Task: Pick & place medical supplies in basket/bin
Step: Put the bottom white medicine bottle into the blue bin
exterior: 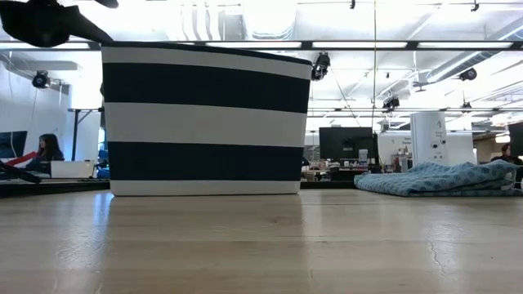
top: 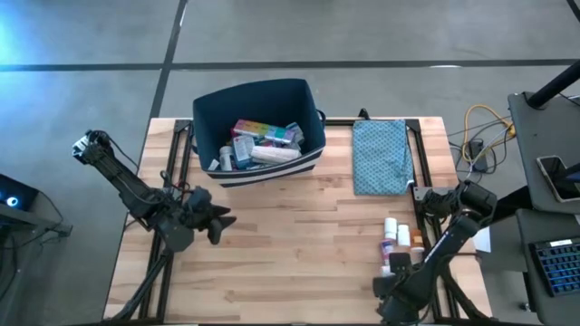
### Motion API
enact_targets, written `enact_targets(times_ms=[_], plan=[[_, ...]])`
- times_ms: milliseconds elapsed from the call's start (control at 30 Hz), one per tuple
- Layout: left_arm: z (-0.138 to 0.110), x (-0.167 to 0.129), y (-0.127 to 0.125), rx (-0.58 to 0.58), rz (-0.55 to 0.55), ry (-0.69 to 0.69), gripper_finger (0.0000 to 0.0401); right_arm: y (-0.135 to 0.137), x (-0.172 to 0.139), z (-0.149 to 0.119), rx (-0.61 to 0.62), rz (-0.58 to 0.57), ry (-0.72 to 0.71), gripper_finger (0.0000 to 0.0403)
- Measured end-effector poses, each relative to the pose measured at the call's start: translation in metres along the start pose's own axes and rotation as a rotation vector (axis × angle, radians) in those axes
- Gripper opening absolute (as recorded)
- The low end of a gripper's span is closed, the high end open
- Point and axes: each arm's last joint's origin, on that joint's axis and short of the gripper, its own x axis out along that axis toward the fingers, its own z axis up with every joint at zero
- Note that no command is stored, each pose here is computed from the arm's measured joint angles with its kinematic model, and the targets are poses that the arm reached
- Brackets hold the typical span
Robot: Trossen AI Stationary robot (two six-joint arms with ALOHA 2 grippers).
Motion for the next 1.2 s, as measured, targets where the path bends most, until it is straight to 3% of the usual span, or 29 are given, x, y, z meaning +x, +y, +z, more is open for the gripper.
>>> enact_targets(times_ms=[233, 367, 467, 900, 1200], plan=[[0.001, 0.001, 0.000, -0.129, 0.003, -0.002, 0.0198, -0.004, -0.014, -0.005, 0.061, 0.003, -0.093, 0.0327], [0.000, 0.001, 0.000, -0.141, 0.005, -0.003, 0.0198, -0.013, -0.035, -0.009, 0.148, 0.012, -0.228, 0.0327], [0.000, 0.002, 0.000, -0.139, 0.008, -0.003, 0.0198, -0.019, -0.040, -0.014, 0.171, 0.013, -0.253, 0.0327], [-0.001, 0.002, 0.000, -0.140, 0.009, -0.005, 0.0198, -0.014, 0.000, -0.017, 0.166, -0.030, -0.217, 0.0327], [-0.001, 0.002, -0.001, -0.168, 0.008, -0.006, 0.0198, -0.015, 0.027, -0.013, 0.194, 0.004, -0.201, 0.0327]])
